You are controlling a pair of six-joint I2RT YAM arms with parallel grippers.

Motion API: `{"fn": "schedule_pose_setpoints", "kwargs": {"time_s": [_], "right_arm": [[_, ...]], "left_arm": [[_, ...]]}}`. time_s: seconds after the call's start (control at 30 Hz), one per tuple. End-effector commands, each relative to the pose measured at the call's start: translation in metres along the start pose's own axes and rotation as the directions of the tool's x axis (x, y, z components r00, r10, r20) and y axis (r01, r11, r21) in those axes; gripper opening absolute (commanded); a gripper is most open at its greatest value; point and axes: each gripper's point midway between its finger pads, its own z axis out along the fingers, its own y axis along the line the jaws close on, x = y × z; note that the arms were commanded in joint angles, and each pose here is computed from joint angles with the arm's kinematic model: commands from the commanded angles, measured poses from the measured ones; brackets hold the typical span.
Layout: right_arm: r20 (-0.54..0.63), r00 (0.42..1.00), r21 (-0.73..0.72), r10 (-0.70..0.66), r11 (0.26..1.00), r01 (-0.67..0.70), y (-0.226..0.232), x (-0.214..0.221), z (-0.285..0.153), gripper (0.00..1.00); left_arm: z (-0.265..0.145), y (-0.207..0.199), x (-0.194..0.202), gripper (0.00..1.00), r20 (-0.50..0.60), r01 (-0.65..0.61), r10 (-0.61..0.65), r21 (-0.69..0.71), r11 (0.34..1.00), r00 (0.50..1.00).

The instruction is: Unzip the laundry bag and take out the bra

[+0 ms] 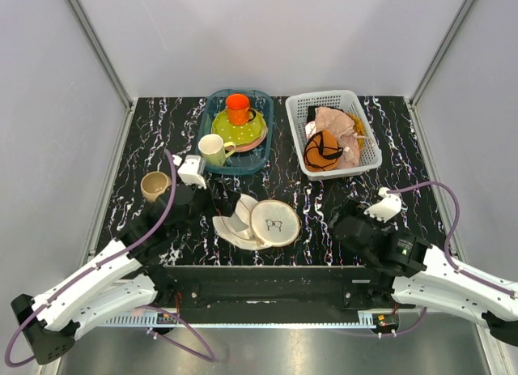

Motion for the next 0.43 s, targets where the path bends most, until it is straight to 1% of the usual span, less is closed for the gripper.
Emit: {"fn": "schedule_pose_setpoints", "kwargs": {"time_s": [0.0, 0.13, 0.4], "right_arm": [[0.093, 0.995, 0.058, 0.046, 0.997, -0.052, -0.011, -0.022, -0.003, 1.00], [0.092, 0.995, 0.066, 0.046, 0.996, -0.052, -0.012, -0.023, -0.003, 1.00], [0.078, 0.996, 0.092, 0.036, 0.995, -0.044, -0.015, -0.021, -0.004, 1.00]], "left_arm": [[-0.002, -0.005, -0.025, 0.99, 0.064, 0.046, -0.045, -0.014, 0.999, 0.997], [0.001, -0.003, -0.019, 0.99, 0.027, 0.053, -0.052, -0.040, 0.998, 0.998], [0.007, -0.003, -0.009, 0.99, 0.012, 0.082, -0.081, -0.036, 0.996, 0.997]]}}
